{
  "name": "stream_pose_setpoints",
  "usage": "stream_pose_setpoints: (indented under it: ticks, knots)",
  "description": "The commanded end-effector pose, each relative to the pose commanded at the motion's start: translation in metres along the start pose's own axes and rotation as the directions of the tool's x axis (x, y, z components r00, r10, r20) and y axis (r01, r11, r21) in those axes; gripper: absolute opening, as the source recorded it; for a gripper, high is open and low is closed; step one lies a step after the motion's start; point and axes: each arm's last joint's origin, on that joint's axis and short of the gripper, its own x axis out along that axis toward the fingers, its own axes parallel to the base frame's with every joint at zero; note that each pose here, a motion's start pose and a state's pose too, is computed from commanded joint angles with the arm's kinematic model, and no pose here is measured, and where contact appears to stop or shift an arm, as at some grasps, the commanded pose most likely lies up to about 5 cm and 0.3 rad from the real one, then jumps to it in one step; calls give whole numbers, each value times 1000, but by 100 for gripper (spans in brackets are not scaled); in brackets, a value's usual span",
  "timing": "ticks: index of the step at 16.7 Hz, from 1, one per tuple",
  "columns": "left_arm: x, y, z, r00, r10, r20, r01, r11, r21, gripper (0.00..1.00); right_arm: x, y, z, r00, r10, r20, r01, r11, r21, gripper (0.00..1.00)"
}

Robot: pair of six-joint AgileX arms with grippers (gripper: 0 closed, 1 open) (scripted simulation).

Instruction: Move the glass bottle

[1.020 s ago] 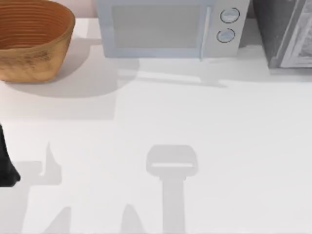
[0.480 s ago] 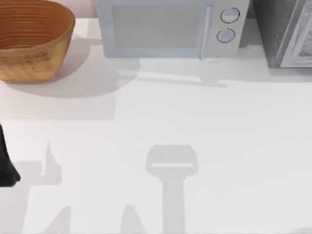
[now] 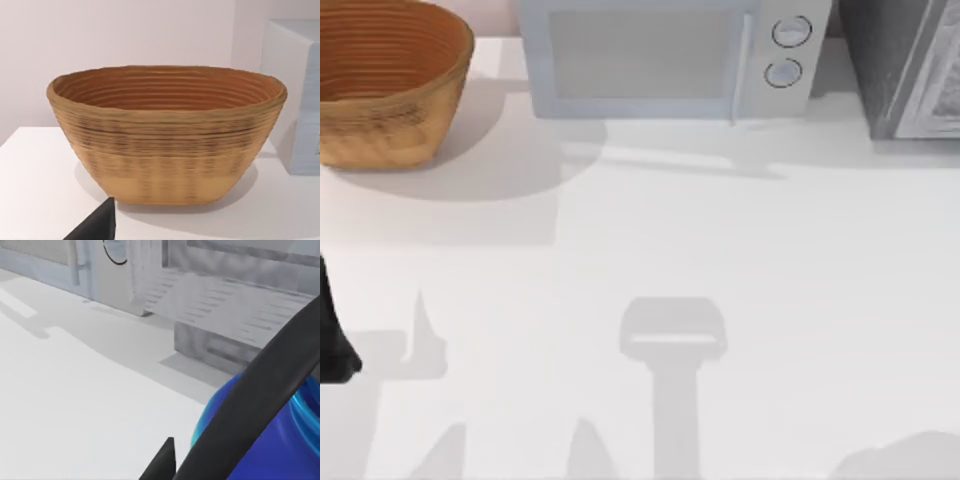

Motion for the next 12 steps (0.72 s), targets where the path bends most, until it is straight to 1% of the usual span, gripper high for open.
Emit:
stream_pose_setpoints:
  ticks: [2,12]
  knots:
    - [0,0,0,1000,0,0,0,1000,0,100,0,0,0,1000,0,0,0,1000,0,0]
    - [0,0,0,1000,0,0,0,1000,0,100,0,0,0,1000,0,0,0,1000,0,75]
